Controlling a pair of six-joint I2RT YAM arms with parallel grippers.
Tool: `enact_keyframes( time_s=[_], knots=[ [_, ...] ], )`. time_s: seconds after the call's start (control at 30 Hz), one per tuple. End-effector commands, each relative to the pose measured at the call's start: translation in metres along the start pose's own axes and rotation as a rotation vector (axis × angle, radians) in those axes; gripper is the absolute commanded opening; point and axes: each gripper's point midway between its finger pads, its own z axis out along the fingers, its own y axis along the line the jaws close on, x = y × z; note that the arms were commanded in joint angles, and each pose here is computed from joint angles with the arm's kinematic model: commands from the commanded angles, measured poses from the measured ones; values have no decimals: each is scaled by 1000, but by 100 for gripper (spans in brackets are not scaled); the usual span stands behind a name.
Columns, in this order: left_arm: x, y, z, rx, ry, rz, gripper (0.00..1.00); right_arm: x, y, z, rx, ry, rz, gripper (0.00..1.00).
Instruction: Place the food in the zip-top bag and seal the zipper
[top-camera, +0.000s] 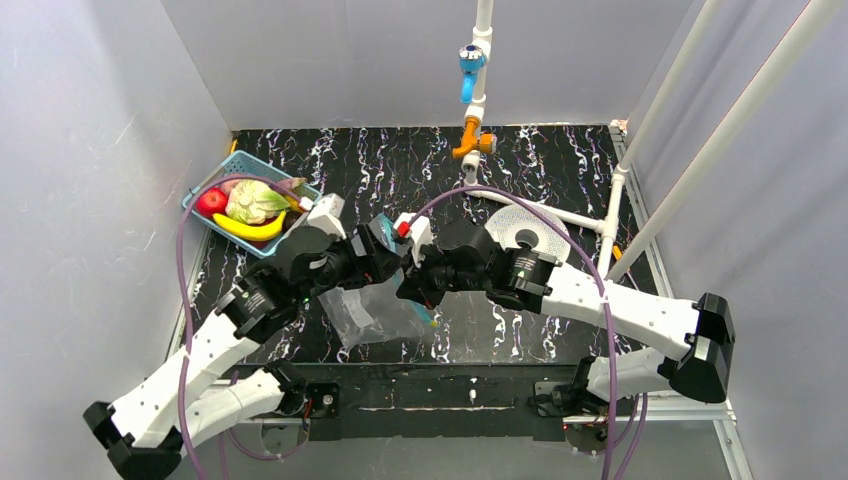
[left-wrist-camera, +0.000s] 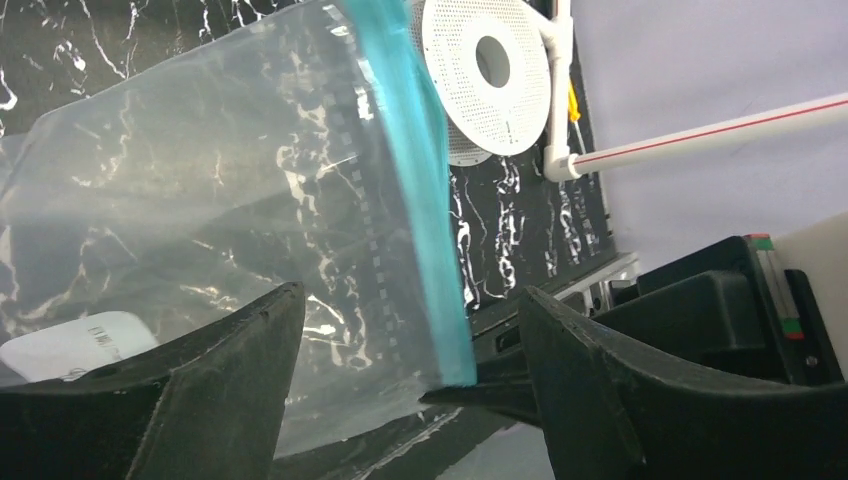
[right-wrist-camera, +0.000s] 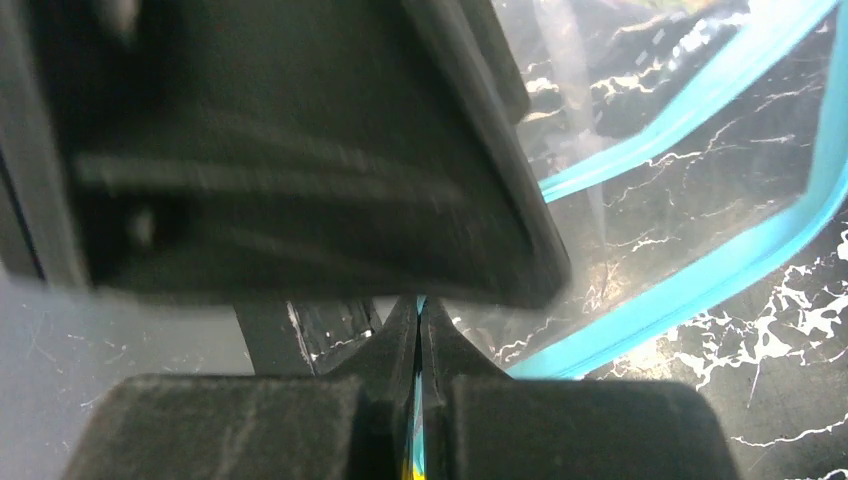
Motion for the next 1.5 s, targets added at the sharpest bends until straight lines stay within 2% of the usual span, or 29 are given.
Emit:
enact_keyframes(
  time_s=[0.0,0.13,0.23,0.4,0.5,0.57,0.6,0.7,0.77,1.0,1.17,1.23,1.33,1.4,1.47],
  knots=[
    [-17,-3,7,-81,-78,147,74,-26,12,-2,-26,-56,-12,1],
    [-16,8,10,-174,-57,204,61,-29,11,-2,-11,-64,-12,1],
    [-14,8,12,-173,-48,208,53,-30,9,-2,1,-67,-3,1],
    [-4,10,16,-167,-9,204,47,-28,5,2,24,-62,-6,1],
    [1,14,17,-165,-10,191,38,-24,4,3,29,-42,-2,3],
    [1,13,16,-153,-15,194,23,-22,2,3,39,-34,2,18],
    [0,14,14,-152,-20,199,18,-21,0,3,49,-32,5,22],
    [-2,18,9,-155,-43,200,7,-15,-7,1,84,-27,10,41],
    [-4,22,6,-166,-62,193,0,-15,-13,-3,126,-34,21,58],
    [-3,32,1,-204,-67,189,0,-30,-38,-34,282,-139,86,87],
    [0,30,3,-198,-51,189,0,-24,-64,-46,348,-133,219,89],
    [5,29,6,-197,-17,194,14,-5,-79,-48,360,-88,347,88],
    [22,14,22,-121,69,186,45,33,-99,-50,339,-29,509,86],
    [42,4,41,-97,158,190,52,55,-115,-60,378,-19,587,86],
    [67,3,57,-166,208,299,57,73,-129,-73,429,-21,638,86]
  ],
)
